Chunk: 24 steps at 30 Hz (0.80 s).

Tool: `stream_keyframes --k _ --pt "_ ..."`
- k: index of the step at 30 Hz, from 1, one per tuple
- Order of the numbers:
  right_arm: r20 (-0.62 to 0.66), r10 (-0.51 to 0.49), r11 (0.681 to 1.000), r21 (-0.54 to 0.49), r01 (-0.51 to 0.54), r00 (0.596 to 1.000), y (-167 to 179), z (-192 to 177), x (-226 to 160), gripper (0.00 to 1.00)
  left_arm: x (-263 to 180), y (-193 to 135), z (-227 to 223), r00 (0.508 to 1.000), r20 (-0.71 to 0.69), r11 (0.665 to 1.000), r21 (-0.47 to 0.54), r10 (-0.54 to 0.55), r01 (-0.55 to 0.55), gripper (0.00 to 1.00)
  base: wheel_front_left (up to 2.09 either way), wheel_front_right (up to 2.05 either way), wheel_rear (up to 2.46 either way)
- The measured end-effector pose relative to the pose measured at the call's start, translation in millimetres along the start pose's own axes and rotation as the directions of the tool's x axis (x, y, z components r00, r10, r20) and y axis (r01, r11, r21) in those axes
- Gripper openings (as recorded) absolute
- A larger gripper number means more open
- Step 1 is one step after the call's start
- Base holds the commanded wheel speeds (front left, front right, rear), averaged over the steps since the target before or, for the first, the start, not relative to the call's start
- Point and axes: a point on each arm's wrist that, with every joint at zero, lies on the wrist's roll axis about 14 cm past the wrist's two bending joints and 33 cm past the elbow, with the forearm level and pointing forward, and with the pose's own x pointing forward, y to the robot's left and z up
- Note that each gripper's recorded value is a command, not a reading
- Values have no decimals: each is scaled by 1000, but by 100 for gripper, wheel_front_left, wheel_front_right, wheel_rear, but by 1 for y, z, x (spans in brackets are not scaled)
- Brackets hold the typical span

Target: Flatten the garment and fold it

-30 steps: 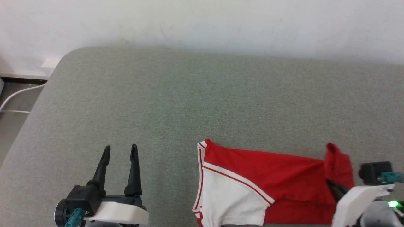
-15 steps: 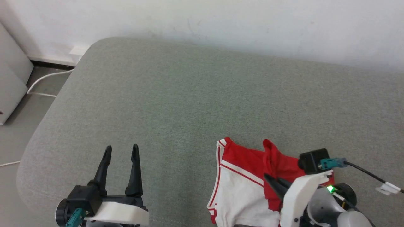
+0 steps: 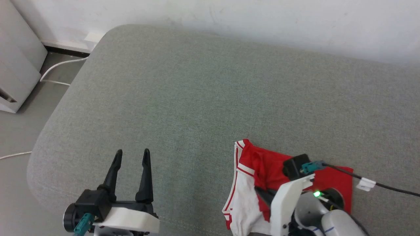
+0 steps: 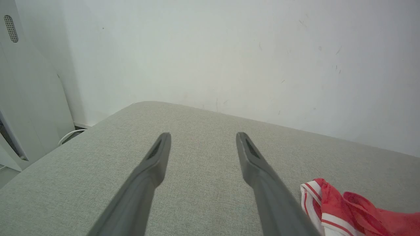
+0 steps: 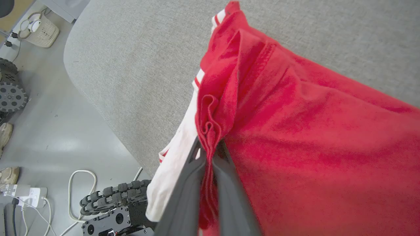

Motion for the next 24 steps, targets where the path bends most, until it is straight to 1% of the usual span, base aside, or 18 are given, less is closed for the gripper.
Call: stream_keyframes --k 1,2,6,9,10,12,15,18,21,23,24 --pt "-5 12 1000 1 -12 1000 3 -2 2 48 0 0 0 1000 -1 1000 0 1 -1 100 0 0 0" --pt "-7 25 1000 -1 -25 1000 7 -4 4 100 1 0 0 1000 -1 1000 0 0 0 100 0 0 0" --pt "1 72 997 -10 -72 997 23 -4 8 100 2 -1 0 1000 1 1000 -1 -4 4 100 0 0 0" --pt "29 104 994 -19 -103 994 34 3 6 100 3 -2 0 1000 4 1000 -4 -10 10 100 0 0 0" --pt "37 108 994 -36 -106 994 35 6 5 100 3 -3 0 1000 5 1000 -5 -13 13 100 0 0 0" --pt "101 93 992 -99 -83 991 28 24 -3 100 5 -6 1 1000 10 1000 -8 -24 24 100 0 0 0" --pt "195 44 978 -208 -2 980 8 53 -17 100 7 -10 2 999 16 999 -12 -38 38 100 0 0 0" --pt "310 -15 945 -306 114 951 -18 86 -38 100 11 -16 4 998 23 998 -19 -63 63 100 0 0 0" --pt "425 -66 894 -376 243 903 -45 117 -65 100 14 -24 5 996 29 996 -24 -88 88 100 0 0 0" --pt "494 -107 859 -392 331 863 -65 132 -86 100 17 -30 5 994 32 994 -28 -106 107 100 0 0 0" --pt "528 -127 846 -384 369 840 -74 139 -97 100 18 -33 6 993 35 993 -30 -116 117 100 0 0 0"
